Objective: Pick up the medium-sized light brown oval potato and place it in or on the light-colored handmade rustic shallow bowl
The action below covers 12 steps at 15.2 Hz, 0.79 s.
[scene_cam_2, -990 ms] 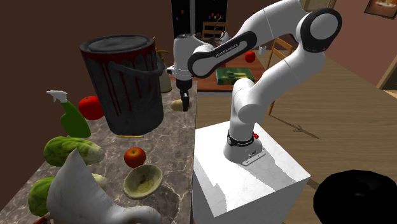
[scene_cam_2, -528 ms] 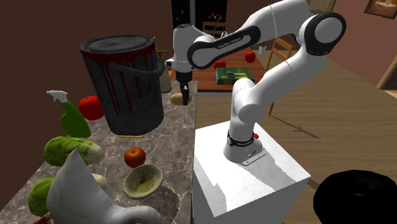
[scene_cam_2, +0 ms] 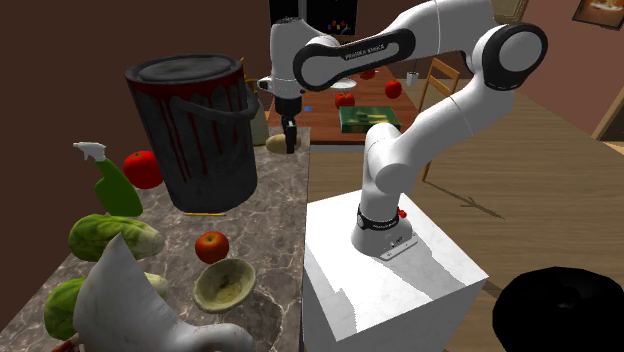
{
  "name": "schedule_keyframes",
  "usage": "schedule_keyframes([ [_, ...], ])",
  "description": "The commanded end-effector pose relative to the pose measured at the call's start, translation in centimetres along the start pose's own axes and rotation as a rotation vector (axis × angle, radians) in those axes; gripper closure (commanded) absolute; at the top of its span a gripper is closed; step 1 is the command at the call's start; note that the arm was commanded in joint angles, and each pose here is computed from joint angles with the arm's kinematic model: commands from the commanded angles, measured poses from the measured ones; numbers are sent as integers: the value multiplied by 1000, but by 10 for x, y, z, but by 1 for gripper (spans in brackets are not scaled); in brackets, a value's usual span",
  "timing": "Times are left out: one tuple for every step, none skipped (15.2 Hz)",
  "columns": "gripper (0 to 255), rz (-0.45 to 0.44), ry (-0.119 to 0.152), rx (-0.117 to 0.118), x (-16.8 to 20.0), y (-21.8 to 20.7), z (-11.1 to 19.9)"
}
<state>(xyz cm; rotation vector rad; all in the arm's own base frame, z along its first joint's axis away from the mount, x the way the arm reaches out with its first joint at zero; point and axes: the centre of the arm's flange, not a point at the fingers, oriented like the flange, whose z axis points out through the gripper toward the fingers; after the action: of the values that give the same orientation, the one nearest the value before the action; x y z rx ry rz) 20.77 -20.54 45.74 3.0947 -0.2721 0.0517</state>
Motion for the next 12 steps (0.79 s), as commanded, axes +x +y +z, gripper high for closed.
schedule_keyframes([
  [255, 0, 0, 0, 0, 0, -10],
  [255, 0, 0, 0, 0, 0, -16],
  [255, 0, 0, 0, 0, 0, -21],
  [255, 0, 0, 0, 1, 0, -26],
  [255, 0, 0, 0, 1, 1, -31],
  [255, 0, 0, 0, 1, 1, -37],
  [255, 0, 0, 0, 1, 1, -39],
  [255, 0, 0, 0, 6, -12, -40],
  [255, 0, 0, 0, 10, -24, -40],
  [255, 0, 0, 0, 15, -36, -40],
  [255, 0, 0, 0, 19, -49, -40],
  [255, 0, 0, 0, 24, -61, -40],
])
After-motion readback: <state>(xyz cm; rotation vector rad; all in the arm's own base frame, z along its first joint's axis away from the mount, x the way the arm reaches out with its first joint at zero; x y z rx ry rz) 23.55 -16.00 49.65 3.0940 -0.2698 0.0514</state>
